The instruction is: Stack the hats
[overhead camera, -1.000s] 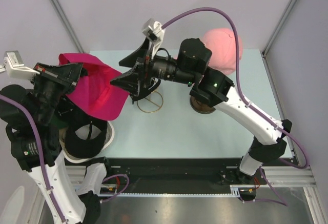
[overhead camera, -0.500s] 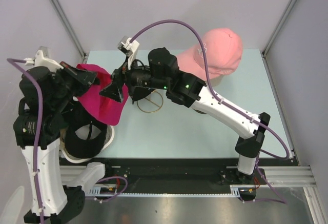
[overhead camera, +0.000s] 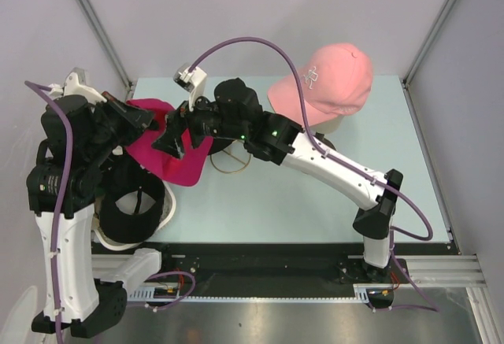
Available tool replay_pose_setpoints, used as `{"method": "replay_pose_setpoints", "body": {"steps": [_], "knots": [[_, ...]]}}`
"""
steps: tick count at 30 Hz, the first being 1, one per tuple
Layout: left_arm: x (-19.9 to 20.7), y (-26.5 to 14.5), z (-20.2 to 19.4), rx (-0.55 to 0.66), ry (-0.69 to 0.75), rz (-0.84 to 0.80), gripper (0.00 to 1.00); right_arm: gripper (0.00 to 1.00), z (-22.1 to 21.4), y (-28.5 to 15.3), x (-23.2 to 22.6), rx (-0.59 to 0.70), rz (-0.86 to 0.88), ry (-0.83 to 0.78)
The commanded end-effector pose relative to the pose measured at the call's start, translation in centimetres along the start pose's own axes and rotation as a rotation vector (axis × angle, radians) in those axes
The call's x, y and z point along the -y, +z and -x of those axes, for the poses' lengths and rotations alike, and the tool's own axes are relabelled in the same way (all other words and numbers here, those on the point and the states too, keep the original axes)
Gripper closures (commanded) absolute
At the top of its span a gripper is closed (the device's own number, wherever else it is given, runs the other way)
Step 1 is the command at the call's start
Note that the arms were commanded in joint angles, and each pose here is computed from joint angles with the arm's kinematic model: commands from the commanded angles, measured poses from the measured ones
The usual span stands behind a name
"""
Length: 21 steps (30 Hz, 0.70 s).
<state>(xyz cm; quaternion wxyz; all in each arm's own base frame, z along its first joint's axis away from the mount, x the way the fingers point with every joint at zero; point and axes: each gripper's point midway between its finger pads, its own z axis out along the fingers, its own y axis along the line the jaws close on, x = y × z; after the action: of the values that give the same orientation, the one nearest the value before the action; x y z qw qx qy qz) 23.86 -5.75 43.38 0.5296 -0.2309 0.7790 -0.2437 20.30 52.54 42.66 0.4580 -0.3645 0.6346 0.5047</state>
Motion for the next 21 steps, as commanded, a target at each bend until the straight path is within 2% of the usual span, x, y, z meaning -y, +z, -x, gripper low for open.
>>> {"method": "replay_pose_setpoints", "body": {"steps": [1,7,10,13,16,17,20,21], "knots": [[2.1,-0.6,0.8,0.031,-0.016,-0.090,1.00,0.12,1.6,0.7,0.3,0.055,-0.008,-0.022],[2.6,-0.2,-0.1,0.005,-0.055,-0.134,1.00,0.11,2.2,2.0,0.5,0.076,0.020,-0.039],[2.3,0.0,-0.7,-0.008,-0.052,-0.128,1.00,0.17,3.1,2.1,0.0,0.102,0.050,-0.048],[1.8,0.1,-1.0,-0.015,-0.040,-0.109,1.00,0.32,4.2,1.7,-1.0,0.143,0.101,-0.050],[2.0,0.2,-1.0,-0.008,-0.046,-0.130,1.00,0.61,4.6,1.6,-1.2,0.153,0.109,-0.027],[2.1,0.3,-0.8,-0.004,-0.049,-0.135,1.00,0.79,4.6,1.5,-1.1,0.151,0.106,-0.008],[3.2,0.2,-0.4,0.008,-0.049,-0.181,0.99,1.00,4.5,1.2,-0.7,0.137,0.098,0.024],[3.5,0.1,-0.3,0.005,-0.048,-0.197,0.86,1.00,4.6,1.0,-0.2,0.132,0.085,0.033]]}}
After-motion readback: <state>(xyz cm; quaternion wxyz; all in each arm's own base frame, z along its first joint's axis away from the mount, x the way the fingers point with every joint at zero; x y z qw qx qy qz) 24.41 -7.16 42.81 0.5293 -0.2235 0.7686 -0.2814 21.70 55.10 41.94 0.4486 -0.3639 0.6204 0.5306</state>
